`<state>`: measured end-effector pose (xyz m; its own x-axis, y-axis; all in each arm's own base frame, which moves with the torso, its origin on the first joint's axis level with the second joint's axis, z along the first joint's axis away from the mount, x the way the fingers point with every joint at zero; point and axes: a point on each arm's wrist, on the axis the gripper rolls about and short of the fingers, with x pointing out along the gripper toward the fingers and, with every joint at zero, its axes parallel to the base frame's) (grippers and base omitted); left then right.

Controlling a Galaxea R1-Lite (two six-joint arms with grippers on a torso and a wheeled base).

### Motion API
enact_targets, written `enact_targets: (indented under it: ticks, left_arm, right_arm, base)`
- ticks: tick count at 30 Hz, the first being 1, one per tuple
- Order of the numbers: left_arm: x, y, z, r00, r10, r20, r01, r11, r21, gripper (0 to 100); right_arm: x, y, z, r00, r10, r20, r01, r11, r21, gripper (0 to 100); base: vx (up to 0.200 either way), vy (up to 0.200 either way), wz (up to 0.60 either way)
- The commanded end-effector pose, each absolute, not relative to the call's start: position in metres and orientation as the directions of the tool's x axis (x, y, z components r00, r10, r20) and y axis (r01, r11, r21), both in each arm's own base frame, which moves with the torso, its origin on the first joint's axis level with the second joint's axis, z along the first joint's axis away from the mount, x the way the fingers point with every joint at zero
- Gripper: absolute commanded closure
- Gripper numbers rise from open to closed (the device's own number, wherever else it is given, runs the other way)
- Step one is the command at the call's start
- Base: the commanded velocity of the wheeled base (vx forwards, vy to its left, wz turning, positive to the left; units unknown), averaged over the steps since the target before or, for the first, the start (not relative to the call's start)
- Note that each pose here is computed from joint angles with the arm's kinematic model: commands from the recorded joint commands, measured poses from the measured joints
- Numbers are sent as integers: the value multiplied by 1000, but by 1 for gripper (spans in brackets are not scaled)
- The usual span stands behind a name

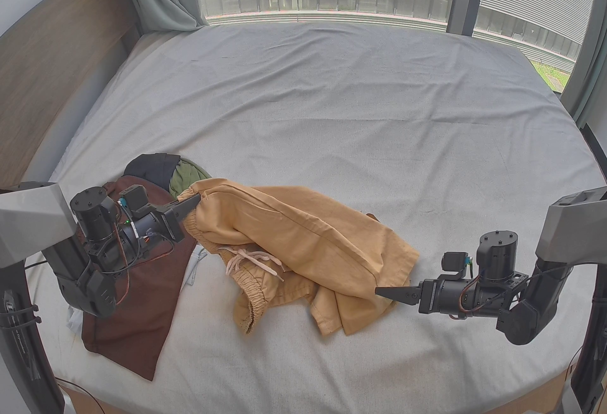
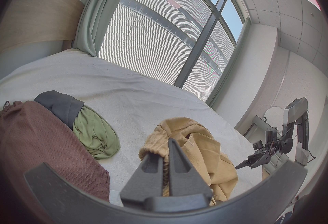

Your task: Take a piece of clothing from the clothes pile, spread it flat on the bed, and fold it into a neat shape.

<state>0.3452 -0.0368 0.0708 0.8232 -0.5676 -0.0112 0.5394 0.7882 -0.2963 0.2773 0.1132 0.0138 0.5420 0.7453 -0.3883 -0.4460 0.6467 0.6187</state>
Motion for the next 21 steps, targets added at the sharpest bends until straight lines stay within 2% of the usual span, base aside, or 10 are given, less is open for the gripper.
enact_targets:
  ticks: [1, 12, 21]
  left_arm:
    - [347, -36, 71, 828, -561, -7, 534, 793, -294, 100]
    - [346, -36, 72, 828, -561, -4, 535, 792, -292, 100]
    - [347, -36, 71, 828, -561, -7, 535, 793, -292, 100]
  right_arm:
    - [279, 114, -1, 523, 739, -424, -417, 656, 629, 0]
    - [285, 117, -15, 511, 739, -439, -402, 657, 638, 0]
    - [288, 128, -24, 534, 763, -364, -394, 606, 692, 0]
  base:
    - [0, 0, 0]
    - [0, 0, 0]
    - [0, 0, 0]
